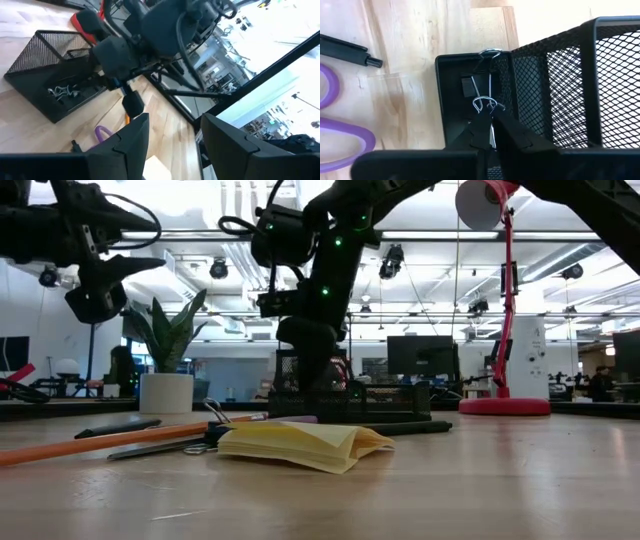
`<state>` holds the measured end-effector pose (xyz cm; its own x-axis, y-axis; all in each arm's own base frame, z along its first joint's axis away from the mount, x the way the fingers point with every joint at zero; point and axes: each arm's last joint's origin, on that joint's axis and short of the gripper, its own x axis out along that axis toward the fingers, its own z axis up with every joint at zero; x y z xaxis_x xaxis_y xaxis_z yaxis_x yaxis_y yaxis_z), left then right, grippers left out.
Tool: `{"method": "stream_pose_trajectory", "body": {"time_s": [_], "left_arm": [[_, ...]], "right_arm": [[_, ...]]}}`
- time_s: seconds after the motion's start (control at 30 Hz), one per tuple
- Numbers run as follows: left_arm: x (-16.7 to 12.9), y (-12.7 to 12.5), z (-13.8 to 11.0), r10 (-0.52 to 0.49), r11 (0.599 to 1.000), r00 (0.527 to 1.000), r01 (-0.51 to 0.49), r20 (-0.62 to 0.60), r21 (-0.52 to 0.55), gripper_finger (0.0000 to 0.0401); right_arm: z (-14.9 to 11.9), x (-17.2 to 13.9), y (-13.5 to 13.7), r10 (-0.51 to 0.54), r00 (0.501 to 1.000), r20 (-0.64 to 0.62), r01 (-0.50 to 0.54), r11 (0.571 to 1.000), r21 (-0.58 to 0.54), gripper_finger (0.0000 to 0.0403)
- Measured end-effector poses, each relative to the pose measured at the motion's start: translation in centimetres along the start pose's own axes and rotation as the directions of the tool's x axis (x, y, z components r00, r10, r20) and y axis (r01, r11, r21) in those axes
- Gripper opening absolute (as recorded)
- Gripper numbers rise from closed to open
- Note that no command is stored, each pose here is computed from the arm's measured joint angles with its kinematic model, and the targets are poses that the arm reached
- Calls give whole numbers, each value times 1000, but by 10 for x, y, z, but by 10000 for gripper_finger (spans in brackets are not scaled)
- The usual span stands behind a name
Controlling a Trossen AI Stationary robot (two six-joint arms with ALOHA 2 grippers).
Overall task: Pick and place office supplies into organizer
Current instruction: Put the top black binder clip into the black desk organizer, then put the middle black pen into the black desk organizer
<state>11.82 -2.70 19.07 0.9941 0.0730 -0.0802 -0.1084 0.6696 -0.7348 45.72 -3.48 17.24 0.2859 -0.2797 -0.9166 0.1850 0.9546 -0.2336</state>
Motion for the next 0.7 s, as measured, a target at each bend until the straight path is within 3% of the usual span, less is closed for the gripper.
{"method": "stream_pose_trajectory", "body": {"time_s": [0.3,0.57,0.7], "left_arm": [[0,1,1,29,1000,999,-29,31,0,167],[0,1,1,28,1000,999,-28,31,0,167],[0,1,1,28,999,999,-28,31,-16,167]], "right_arm": [[1,-4,2,3,1000,9,-3,1000,-8,112],[19,-34,19,60,974,219,-32,991,-130,168],[29,-40,20,70,948,309,-40,994,-102,170]]}}
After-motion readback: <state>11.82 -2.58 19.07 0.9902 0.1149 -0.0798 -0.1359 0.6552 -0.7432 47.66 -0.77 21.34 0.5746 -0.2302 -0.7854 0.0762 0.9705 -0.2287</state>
